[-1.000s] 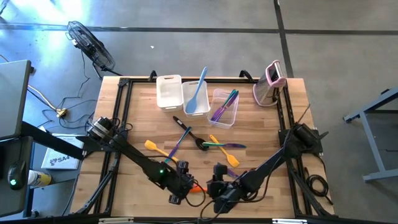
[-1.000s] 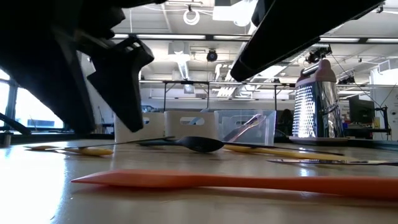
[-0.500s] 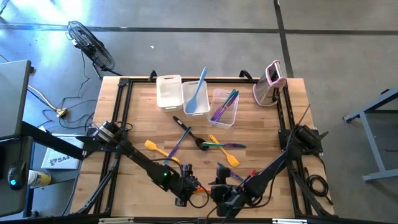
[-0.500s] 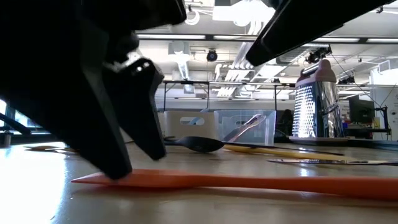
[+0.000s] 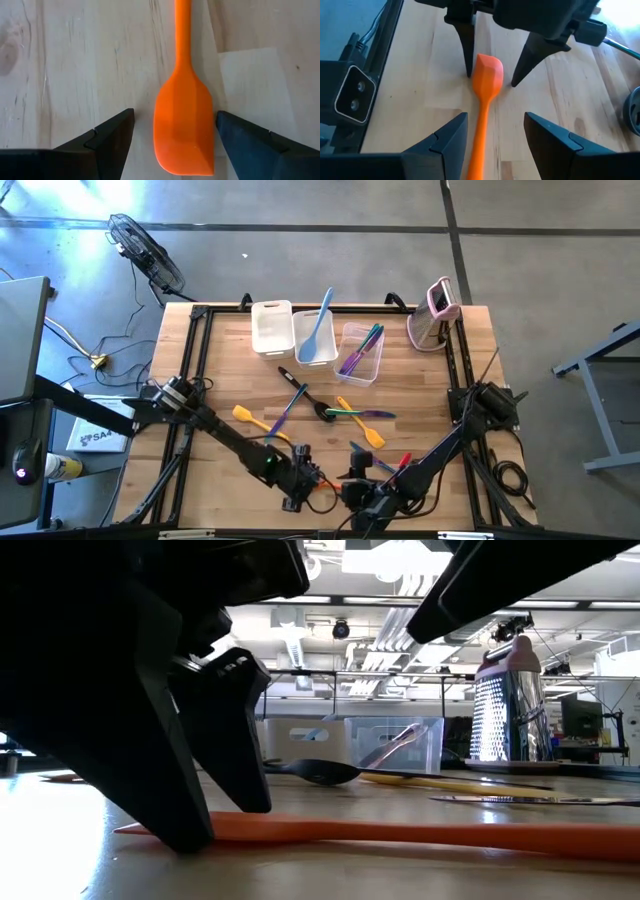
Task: Pick & Place Kitchen Items
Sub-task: Put the orange spatula into the left white bin
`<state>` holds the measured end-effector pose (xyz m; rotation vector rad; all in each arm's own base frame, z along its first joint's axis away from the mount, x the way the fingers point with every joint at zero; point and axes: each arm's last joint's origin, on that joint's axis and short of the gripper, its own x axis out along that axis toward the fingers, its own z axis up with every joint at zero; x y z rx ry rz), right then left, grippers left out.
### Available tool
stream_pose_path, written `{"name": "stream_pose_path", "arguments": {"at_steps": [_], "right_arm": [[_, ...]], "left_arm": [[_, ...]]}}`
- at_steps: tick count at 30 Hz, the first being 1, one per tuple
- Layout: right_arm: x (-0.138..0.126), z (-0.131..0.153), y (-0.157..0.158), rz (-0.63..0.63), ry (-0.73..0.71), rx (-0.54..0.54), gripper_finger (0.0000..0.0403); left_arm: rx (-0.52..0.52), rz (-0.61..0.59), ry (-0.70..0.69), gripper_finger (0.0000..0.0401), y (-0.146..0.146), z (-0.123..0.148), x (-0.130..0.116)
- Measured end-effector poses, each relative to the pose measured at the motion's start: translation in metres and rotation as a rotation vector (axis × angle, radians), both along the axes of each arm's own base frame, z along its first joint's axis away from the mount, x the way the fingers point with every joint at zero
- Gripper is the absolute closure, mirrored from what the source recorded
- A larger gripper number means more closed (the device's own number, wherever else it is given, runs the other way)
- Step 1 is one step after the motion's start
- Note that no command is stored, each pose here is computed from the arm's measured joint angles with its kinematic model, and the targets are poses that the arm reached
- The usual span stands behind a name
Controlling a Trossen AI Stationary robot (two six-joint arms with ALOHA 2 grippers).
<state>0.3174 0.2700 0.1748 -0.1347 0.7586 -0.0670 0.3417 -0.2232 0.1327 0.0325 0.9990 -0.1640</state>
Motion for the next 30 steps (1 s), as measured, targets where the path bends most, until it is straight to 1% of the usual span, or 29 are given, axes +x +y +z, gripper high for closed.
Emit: {"name": "stream_pose_path", "arguments": {"at_steps": [4, 7, 10, 15, 22, 25, 30], "right_arm": [[0.000, 0.000, 0.000, -0.001, -0.001, 0.000, 0.0215], [0.000, 0.000, 0.000, -0.002, -0.001, 0.000, 0.0215], [0.000, 0.000, 0.000, -0.002, -0.001, 0.001, 0.0215], [0.000, 0.000, 0.000, -0.008, -0.001, 0.007, 0.0215], [0.000, 0.000, 0.000, -0.012, -0.002, 0.012, 0.0215], [0.000, 0.000, 0.000, -0.012, -0.002, 0.012, 0.0215], [0.000, 0.000, 0.000, -0.013, -0.002, 0.013, 0.0215]], "left_arm": [[-0.036, 0.024, 0.059, 0.0118, 0.003, -0.009, 0.001], [-0.018, 0.036, 0.091, 0.0118, 0.006, -0.018, 0.002], [-0.024, 0.032, 0.093, 0.0118, 0.005, -0.019, 0.002], [0.014, 0.027, 0.084, 0.0118, 0.005, -0.024, 0.002], [0.020, 0.020, 0.087, 0.0119, 0.005, -0.025, 0.002], [0.030, 0.007, 0.092, 0.0130, 0.005, -0.027, 0.002], [0.047, 0.009, 0.094, 0.0163, 0.005, -0.032, 0.003]]}}
